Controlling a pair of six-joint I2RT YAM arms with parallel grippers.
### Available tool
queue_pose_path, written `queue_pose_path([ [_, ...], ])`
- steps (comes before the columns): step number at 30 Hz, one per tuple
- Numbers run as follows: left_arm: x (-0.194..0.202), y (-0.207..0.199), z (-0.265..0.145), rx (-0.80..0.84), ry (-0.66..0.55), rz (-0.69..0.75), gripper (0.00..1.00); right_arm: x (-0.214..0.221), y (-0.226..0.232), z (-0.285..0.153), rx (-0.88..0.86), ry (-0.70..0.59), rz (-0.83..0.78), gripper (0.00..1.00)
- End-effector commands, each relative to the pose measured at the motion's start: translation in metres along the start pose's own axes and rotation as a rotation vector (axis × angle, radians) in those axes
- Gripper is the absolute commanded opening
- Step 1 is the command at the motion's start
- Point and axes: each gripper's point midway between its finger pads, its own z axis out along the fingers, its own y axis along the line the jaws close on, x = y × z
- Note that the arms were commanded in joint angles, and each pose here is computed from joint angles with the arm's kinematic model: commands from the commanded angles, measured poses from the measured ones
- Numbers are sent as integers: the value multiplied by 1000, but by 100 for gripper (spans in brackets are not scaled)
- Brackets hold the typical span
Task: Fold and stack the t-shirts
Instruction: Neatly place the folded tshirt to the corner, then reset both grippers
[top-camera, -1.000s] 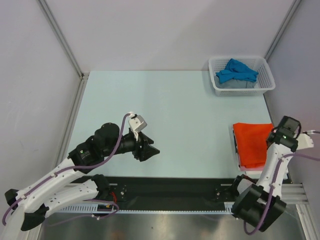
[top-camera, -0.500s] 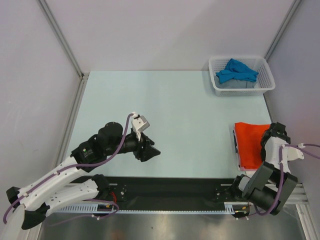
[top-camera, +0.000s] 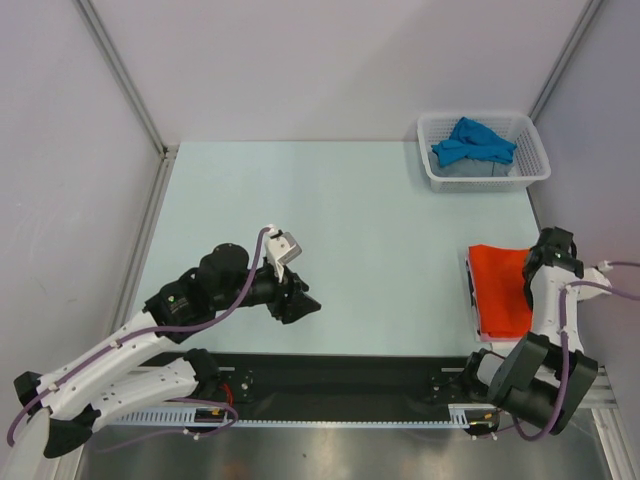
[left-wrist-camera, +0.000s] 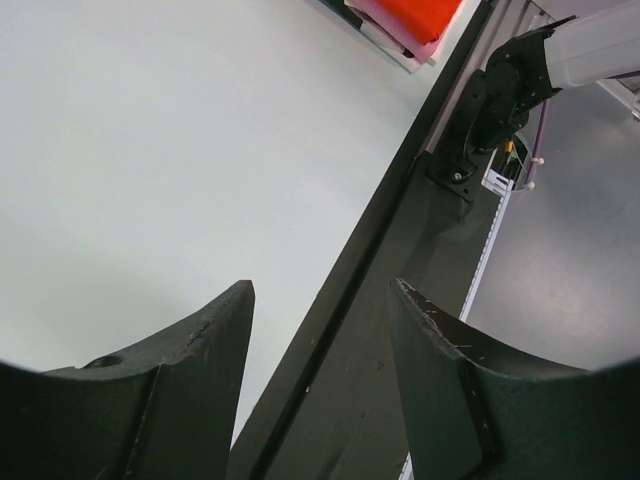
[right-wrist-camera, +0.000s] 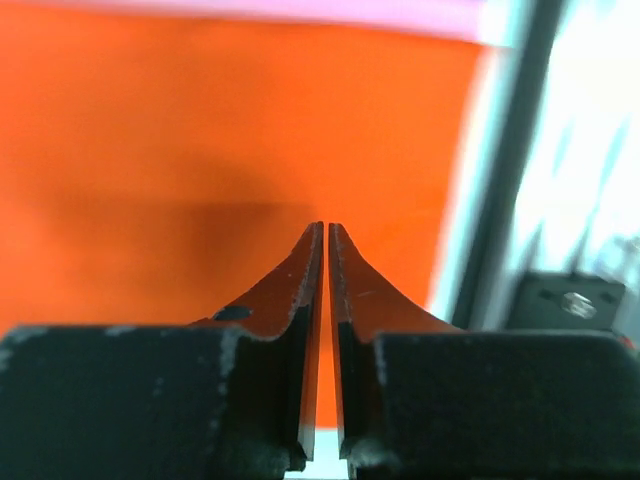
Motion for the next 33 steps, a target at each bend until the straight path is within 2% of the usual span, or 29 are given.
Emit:
queue_pose_path([
  [1, -19, -1, -6, -5, -48, 40, 61, -14, 52, -37, -221, -70, -65, 10],
  [5, -18, -1, -5, -2, -50, 36, 61, 7, 94, -56, -450, 47, -122, 11],
  [8, -17, -3, -3, 11, -55, 29, 62, 24, 104, -63, -539, 90, -132, 8],
  [12, -16, -1, -5, 9, -56, 14, 61, 41, 96, -51, -543, 132, -120, 5],
  [14, -16, 1, -8, -4, -60, 10, 61, 40, 104, -59, -599, 136, -154, 5],
  [16, -18, 3, -12, -20, -67, 3, 62, 32, 126, -86, -710, 107, -226, 10],
  [21, -17, 13, -19, -71, -70, -30, 63, 65, 180, -184, -1079, 239, -418, 20],
  [25, -4, 18, -22, -88, -58, -77, 65, 129, 177, -263, -1305, 358, -573, 28],
  [27, 0, 20, -28, -92, -86, -124, 66, 154, 163, -271, -1318, 403, -578, 31],
  [30, 13, 26, -32, -109, -109, -197, 69, 183, 132, -255, -1260, 412, -586, 49],
  [32, 21, 31, -33, -131, -121, -250, 75, 192, 121, -248, -1253, 412, -562, 69],
  [33, 17, 30, -38, -135, -154, -256, 78, 198, 115, -242, -1251, 428, -553, 99],
])
